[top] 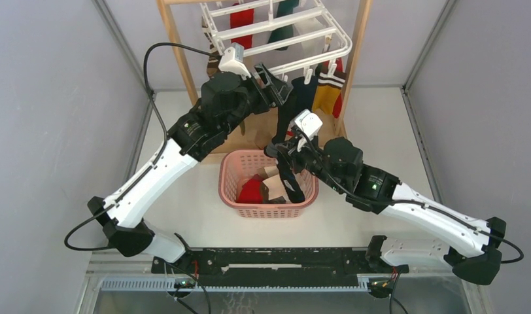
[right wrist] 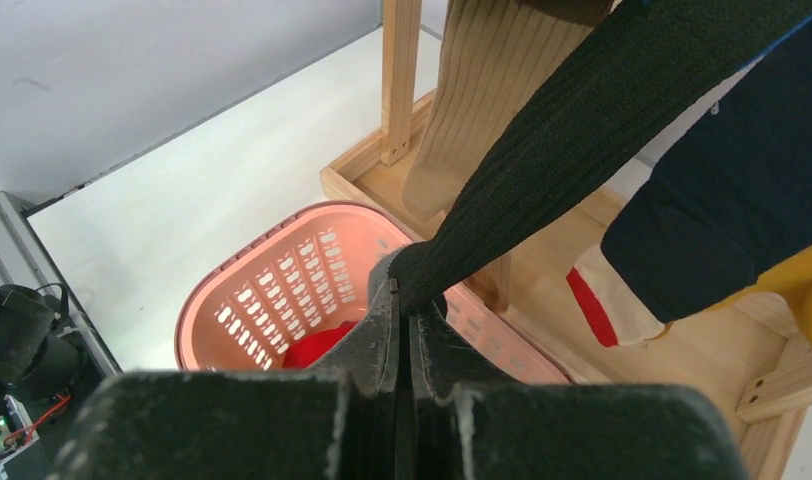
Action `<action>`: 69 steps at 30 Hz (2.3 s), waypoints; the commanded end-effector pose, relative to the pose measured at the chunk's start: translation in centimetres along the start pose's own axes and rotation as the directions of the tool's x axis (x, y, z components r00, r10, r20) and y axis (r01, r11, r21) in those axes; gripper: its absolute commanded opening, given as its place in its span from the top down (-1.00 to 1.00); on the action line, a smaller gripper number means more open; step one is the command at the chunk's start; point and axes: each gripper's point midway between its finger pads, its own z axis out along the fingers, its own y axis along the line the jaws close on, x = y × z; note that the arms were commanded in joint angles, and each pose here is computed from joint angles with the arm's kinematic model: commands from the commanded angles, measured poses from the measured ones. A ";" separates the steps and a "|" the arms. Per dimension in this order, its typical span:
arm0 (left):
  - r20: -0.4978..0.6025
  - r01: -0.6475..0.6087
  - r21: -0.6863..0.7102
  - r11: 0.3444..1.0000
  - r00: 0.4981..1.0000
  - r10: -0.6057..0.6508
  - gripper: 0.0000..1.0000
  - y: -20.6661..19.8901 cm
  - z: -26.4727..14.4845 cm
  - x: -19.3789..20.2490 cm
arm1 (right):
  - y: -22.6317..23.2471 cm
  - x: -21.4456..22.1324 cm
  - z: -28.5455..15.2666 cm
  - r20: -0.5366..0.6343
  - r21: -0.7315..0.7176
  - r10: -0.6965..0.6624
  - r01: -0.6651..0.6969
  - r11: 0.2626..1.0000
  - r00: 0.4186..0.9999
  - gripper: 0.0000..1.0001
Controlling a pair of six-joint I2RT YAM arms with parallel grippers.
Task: Remove the socks clipped to the hanger
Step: Remove the sock from the hanger.
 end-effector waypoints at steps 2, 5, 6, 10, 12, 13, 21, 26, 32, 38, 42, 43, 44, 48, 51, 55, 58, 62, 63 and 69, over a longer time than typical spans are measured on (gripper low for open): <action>0.071 0.002 0.044 0.999 0.997 -0.005 -0.45 -1.7 -0.6 -2.8 | 0.7 -1.5 -1.4 0.106 -0.075 -0.041 0.049 0.996 0.994 1.00; 0.071 -0.001 0.043 0.999 0.997 -0.002 -0.45 -1.5 -0.3 -2.8 | 0.1 -1.3 -1.4 0.135 -0.091 -0.038 0.050 0.995 0.990 1.00; 0.073 0.000 0.045 0.999 0.997 -0.003 -0.44 -1.6 -0.3 -2.9 | -0.2 -1.3 -1.4 0.145 -0.095 -0.026 0.040 0.995 0.989 1.00; 0.067 0.000 0.047 0.999 0.998 -0.003 -0.44 -1.6 0.4 -2.9 | -1.3 -0.4 -1.0 0.157 -0.135 0.054 -0.033 0.990 0.986 1.00; 0.066 0.002 0.047 0.999 0.998 -0.005 -0.44 -1.6 0.7 -2.9 | -1.4 -0.3 -0.7 0.169 -0.167 0.102 -0.074 0.983 0.980 1.00; 0.063 0.003 0.049 0.999 0.998 -0.006 -0.44 -1.7 0.8 -2.9 | -1.6 0.0 -0.6 0.167 -0.173 0.121 -0.092 0.981 0.979 1.00; 0.055 0.019 0.030 0.999 0.998 -0.021 -0.42 -1.5 2.1 -2.4 | -2.2 1.4 0.7 0.151 -0.176 0.173 -0.145 0.974 0.973 1.00; 0.049 0.025 0.034 0.999 0.998 -0.027 -0.40 -1.4 2.2 -2.2 | -2.1 1.5 0.9 0.152 -0.181 0.182 -0.154 0.971 0.971 1.00; 0.069 0.014 0.029 0.999 0.997 -0.016 -0.43 -1.3 1.4 -2.8 | -2.3 1.1 0.7 0.167 -0.176 0.179 -0.149 0.973 0.970 1.00; 0.072 0.012 0.009 1.000 0.997 -0.013 -0.43 -0.8 1.5 -2.9 | -2.3 0.7 0.4 0.178 -0.180 0.184 -0.152 0.972 0.967 1.00; 0.087 0.013 0.013 1.000 0.996 -0.015 -0.42 -0.5 1.3 -3.0 | -2.2 0.8 0.4 0.175 -0.187 0.187 -0.153 0.970 0.967 1.00; 0.090 0.015 0.015 1.000 0.996 -0.016 -0.41 -0.4 1.3 -3.0 | -2.1 0.8 0.4 0.174 -0.188 0.187 -0.153 0.970 0.967 1.00; 0.090 0.016 0.015 1.000 0.996 -0.018 -0.39 -0.2 1.2 -3.0 | -2.2 0.8 0.4 0.174 -0.187 0.187 -0.154 0.970 0.967 1.00; 0.096 0.024 0.033 0.999 0.995 -0.027 -0.24 0.2 0.9 -2.8 | -2.3 0.8 0.5 0.176 -0.185 0.186 -0.153 0.971 0.967 1.00; 0.096 0.030 0.046 0.999 0.995 -0.034 -0.16 0.5 0.8 -2.9 | -2.3 0.8 0.5 0.176 -0.187 0.190 -0.157 0.970 0.966 1.00; 0.093 0.041 0.077 0.996 0.995 -0.048 -0.14 0.4 1.2 -2.8 | -2.2 0.7 0.4 0.178 -0.191 0.192 -0.158 0.969 0.965 1.00; 0.094 0.044 0.084 0.995 0.994 -0.052 -0.13 0.4 1.4 -2.9 | -2.2 0.6 0.4 0.181 -0.194 0.190 -0.154 0.969 0.965 1.00; 0.097 0.044 0.088 0.995 0.994 -0.053 -0.13 0.2 1.7 -3.0 | -2.2 0.6 0.3 0.182 -0.193 0.186 -0.151 0.970 0.966 1.00; 0.096 0.044 0.088 0.995 0.994 -0.052 -0.12 0.2 1.7 -2.9 | -2.2 0.6 0.3 0.183 -0.192 0.186 -0.151 0.970 0.965 1.00; 0.088 0.039 0.073 0.997 0.995 -0.046 -0.10 0.5 2.2 -2.6 | -2.3 0.6 0.1 0.181 -0.191 0.179 -0.144 0.971 0.967 1.00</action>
